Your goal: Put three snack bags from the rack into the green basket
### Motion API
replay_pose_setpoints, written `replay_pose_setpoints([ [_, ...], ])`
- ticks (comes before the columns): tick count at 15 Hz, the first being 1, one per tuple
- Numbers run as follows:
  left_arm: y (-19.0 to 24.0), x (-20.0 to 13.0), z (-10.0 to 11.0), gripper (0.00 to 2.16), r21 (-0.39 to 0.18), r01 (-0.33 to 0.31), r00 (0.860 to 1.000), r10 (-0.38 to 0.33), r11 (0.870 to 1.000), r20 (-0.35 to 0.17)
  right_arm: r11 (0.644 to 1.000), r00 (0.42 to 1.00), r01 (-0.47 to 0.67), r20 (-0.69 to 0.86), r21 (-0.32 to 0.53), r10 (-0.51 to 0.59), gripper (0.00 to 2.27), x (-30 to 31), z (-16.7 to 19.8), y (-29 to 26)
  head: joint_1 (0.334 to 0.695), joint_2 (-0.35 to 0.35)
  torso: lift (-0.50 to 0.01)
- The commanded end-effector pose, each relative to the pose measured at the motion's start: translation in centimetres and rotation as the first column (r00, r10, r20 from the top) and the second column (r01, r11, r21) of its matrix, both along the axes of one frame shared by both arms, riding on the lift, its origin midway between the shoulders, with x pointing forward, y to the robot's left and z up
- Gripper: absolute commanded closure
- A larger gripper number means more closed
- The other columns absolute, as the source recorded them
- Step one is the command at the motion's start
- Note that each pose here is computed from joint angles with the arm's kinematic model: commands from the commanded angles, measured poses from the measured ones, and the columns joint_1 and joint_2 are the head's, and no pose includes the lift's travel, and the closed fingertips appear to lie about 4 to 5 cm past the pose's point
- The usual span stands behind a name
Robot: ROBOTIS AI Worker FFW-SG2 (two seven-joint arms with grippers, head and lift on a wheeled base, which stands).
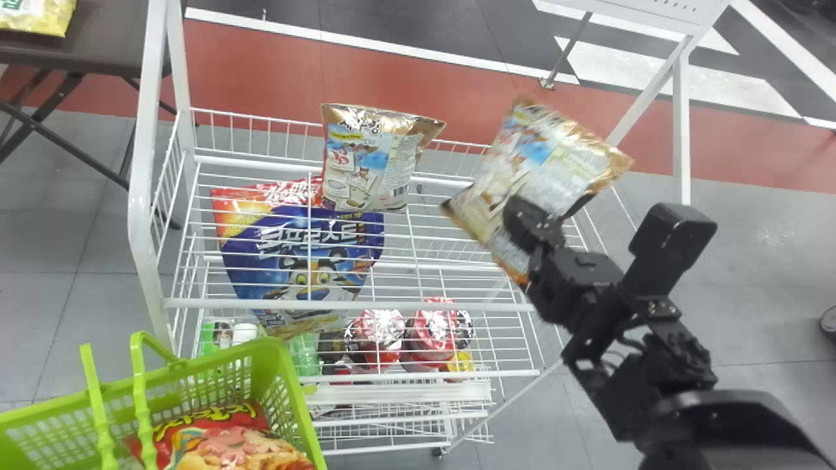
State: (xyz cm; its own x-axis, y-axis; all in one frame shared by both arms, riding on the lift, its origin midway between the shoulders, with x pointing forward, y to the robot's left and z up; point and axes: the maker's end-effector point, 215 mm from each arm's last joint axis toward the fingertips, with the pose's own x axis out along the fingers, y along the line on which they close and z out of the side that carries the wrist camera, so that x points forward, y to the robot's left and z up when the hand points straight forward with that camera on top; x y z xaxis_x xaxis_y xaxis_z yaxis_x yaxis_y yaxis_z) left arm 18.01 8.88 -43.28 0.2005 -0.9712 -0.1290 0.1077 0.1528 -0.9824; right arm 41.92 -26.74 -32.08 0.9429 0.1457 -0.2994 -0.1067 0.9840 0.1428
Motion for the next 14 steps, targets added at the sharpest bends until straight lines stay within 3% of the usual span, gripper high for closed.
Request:
replay_pose_setpoints([
  [1, 0.4, 0.2, -0.1, 2.15, 0.006, -0.015, 1.000, 0.015, 1.000, -0.001, 0.991, 0.982, -0.095, -0.157, 0.097, 0.109, 2.26, -2.9, -3.1, 3.8, 0.695, -0.350, 0.000],
  [3, 0.5, 0.5, -0.2, 2.15, 0.010, -0.018, 1.000, 0.018, 1.000, 0.003, 0.966, 0.939, -0.169, -0.267, 0.196, 0.218, 2.26, -5.8, -5.0, 7.1, 0.695, -0.290, 0.000],
  [4, 0.4, 0.6, -0.2, 2.15, 0.008, -0.020, 1.000, 0.020, 1.000, 0.001, 0.946, 0.909, -0.206, -0.310, 0.251, 0.280, 2.26, -7.4, -5.7, 9.1, 0.695, -0.290, 0.000],
  [7, 0.4, 0.8, -0.3, 2.15, 0.007, -0.020, 1.000, 0.020, 1.000, 0.001, 0.878, 0.801, -0.303, -0.399, 0.371, 0.446, 2.26, -11.9, -6.8, 15.1, 0.695, -0.183, 0.000],
  [11, 0.0, 0.7, -0.2, 2.15, 0.002, -0.014, 1.000, 0.014, 1.000, 0.002, 0.824, 0.719, -0.392, -0.421, 0.410, 0.552, 2.26, -14.1, -8.2, 21.3, 0.695, -0.005, 0.000],
  [14, -0.6, 0.4, 0.0, 2.15, -0.010, -0.001, 1.000, 0.001, 1.000, -0.003, 0.800, 0.659, -0.446, -0.458, 0.401, 0.597, 2.26, -14.7, -11.5, 25.5, 0.695, 0.093, 0.000],
])
